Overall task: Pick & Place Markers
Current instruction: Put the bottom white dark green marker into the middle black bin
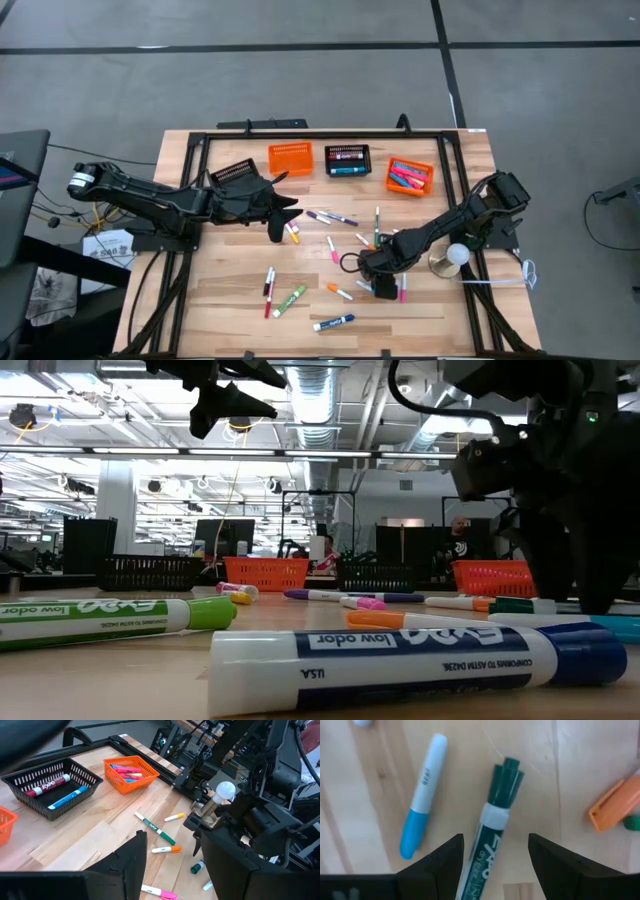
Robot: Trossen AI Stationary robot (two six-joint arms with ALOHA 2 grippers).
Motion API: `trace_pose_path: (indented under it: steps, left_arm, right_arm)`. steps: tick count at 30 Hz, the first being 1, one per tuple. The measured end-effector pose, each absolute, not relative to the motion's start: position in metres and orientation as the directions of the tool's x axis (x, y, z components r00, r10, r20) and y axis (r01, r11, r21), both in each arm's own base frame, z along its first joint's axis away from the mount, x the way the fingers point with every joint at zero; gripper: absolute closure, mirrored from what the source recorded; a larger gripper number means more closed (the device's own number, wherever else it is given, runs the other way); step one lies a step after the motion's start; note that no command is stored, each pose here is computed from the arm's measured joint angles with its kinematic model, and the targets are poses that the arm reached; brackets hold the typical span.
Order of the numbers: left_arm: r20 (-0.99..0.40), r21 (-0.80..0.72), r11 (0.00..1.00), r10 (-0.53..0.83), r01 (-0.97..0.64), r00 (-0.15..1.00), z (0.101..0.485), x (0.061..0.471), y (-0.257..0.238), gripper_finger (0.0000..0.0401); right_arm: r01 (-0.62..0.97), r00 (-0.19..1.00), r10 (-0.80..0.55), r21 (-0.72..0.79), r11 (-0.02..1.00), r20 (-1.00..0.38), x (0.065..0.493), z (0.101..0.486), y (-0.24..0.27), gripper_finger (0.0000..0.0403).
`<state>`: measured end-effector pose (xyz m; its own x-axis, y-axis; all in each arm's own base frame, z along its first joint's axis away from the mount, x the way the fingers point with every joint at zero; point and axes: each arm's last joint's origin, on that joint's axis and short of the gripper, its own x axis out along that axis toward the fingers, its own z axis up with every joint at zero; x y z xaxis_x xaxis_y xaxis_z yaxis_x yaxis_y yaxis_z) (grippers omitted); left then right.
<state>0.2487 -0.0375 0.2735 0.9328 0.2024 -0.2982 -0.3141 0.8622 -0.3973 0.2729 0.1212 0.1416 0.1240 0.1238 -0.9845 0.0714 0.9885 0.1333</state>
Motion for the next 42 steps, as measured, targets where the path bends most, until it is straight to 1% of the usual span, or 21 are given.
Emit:
trace_pose_path:
  steps: [13,16,25,30,35,38,42]
  left_arm:
    - [-0.299,-0.397,0.862,0.202,-0.314,0.933,0.273,0.249,-0.038,0.0215]
    - [-0.299,-0.397,0.862,0.202,-0.314,0.933,0.273,0.249,-0.038,0.0215]
    - [-0.299,-0.397,0.862,0.203,-0.315,0.932,0.273,0.249,-0.037,0.0215]
    - [-0.299,-0.397,0.862,0.203,-0.315,0.932,0.273,0.249,-0.037,0.0215]
    - [-0.299,-0.397,0.862,0.203,-0.315,0.932,0.273,0.249,-0.037,0.0215]
    - [-0.299,-0.396,0.862,0.203,-0.315,0.932,0.273,0.249,-0.037,0.0215]
    - [-0.299,-0.384,0.869,0.203,-0.313,0.932,0.273,0.249,-0.037,0.0215]
  right_arm:
    - [0.076,0.123,0.151,0.161,0.984,-0.981,0.268,0.133,0.119,0.0193]
    - [0.077,0.121,0.150,0.160,0.984,-0.981,0.267,0.133,0.119,0.0208]
    - [0.075,0.120,0.142,0.152,0.986,-0.983,0.267,0.133,0.118,0.0293]
    - [0.063,0.138,0.136,0.146,0.987,-0.981,0.266,0.136,0.118,0.0327]
    - [0.017,0.170,0.185,0.191,0.981,-0.968,0.265,0.148,0.118,0.0346]
    - [0.012,0.201,0.181,0.187,0.982,-0.963,0.264,0.159,0.112,0.0348]
    - [-0.003,0.280,0.182,0.188,0.982,-0.943,0.263,0.179,0.099,0.0346]
